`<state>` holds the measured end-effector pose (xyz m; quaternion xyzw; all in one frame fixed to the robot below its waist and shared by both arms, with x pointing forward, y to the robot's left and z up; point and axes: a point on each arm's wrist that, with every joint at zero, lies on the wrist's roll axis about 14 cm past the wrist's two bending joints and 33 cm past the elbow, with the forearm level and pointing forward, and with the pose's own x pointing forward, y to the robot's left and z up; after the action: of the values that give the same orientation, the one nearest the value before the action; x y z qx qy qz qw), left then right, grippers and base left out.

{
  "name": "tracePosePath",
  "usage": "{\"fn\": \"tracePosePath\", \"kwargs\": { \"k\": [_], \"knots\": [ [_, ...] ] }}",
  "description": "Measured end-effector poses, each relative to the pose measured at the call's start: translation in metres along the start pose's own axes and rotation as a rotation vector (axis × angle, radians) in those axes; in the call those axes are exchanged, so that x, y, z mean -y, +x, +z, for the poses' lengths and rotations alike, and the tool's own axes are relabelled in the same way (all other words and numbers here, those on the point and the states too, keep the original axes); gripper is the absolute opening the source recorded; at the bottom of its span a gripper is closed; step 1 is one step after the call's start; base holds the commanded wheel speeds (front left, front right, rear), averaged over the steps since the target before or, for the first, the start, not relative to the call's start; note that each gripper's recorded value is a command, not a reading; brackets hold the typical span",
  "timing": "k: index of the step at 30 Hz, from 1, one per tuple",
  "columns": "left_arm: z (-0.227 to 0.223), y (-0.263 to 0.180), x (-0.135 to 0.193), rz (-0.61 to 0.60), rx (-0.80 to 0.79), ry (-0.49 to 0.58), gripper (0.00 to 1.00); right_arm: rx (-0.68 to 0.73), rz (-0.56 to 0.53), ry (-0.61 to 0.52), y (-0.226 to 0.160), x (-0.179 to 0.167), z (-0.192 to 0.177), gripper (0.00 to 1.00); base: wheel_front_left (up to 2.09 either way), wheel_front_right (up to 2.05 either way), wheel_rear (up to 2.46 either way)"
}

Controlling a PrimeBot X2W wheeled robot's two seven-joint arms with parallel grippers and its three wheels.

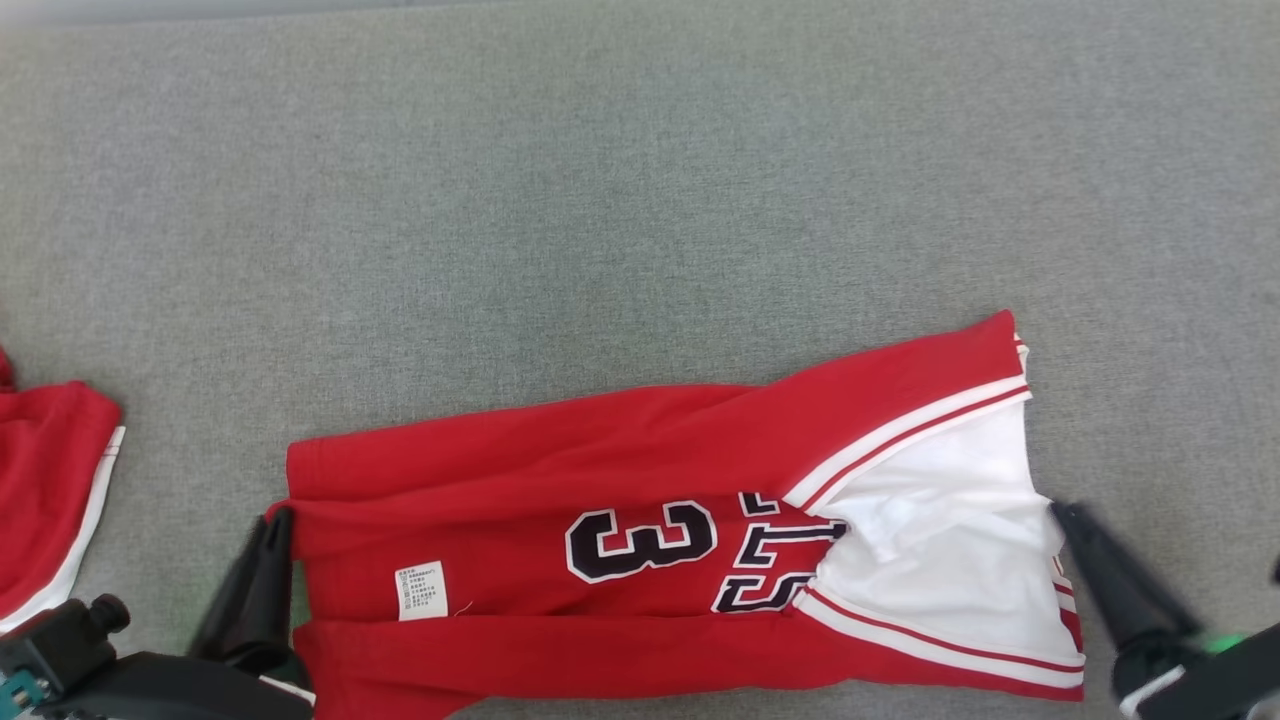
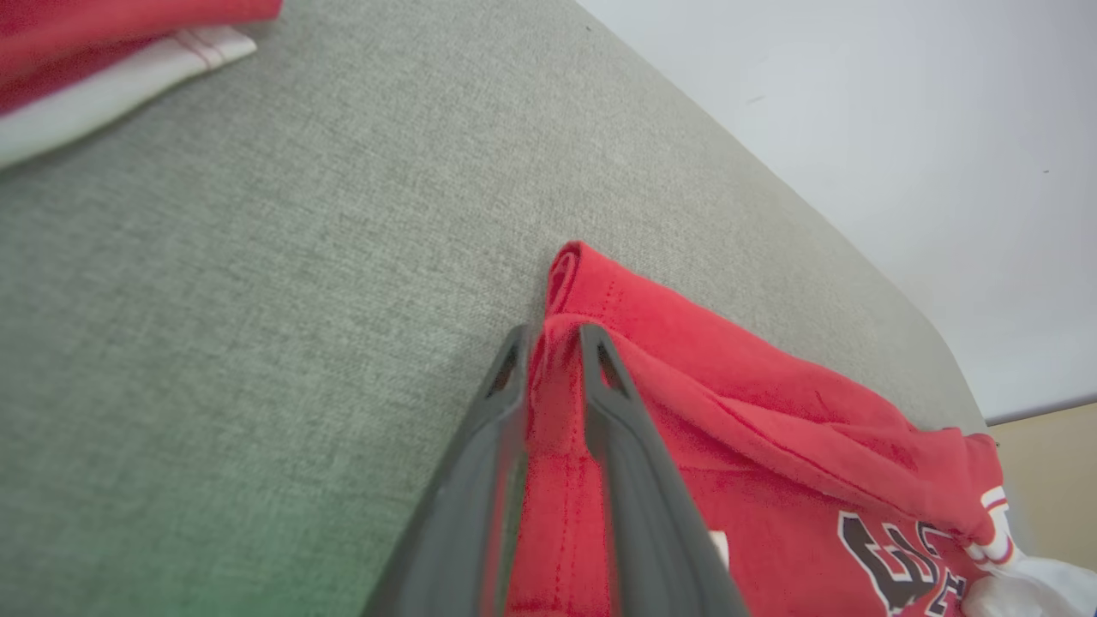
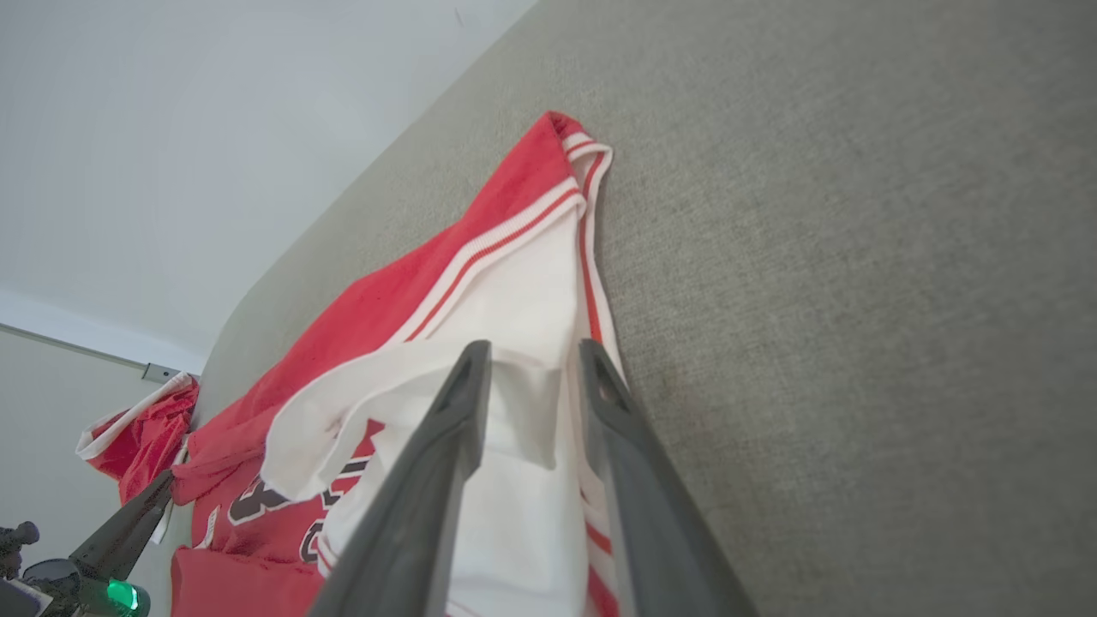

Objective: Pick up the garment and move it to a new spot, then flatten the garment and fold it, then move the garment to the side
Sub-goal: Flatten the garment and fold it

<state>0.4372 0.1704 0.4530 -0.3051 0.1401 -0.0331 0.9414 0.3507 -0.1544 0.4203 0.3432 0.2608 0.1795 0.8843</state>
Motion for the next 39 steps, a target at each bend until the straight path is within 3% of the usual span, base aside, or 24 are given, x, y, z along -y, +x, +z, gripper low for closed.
{"fn": "tracePosePath", "kwargs": {
  "k": [7, 15, 27, 39],
  "knots": [
    [0.024, -0.002, 0.0, 0.046, 0.158, 0.131, 1.0, 0.291, -0.041, -0.172, 0.002, 0.009, 0.074, 1.0, 0.0, 0.0, 0.0],
    [0.063, -0.008, 0.035, 0.029, 0.388, 0.291, 1.0, 0.586, -0.015, -0.366, 0.001, -0.03, 0.13, 1.0, 0.0, 0.0, 0.0],
    [0.082, -0.024, 0.059, 0.001, 0.513, 0.452, 1.0, 0.547, 0.02, -0.629, 0.021, -0.065, 0.105, 1.0, 0.0, 0.0, 0.0],
    [0.077, -0.034, 0.054, 0.001, 0.494, 0.572, 1.0, 0.485, -0.003, -0.668, 0.016, -0.066, 0.077, 1.0, 0.0, 0.0, 0.0]
  ]
}}
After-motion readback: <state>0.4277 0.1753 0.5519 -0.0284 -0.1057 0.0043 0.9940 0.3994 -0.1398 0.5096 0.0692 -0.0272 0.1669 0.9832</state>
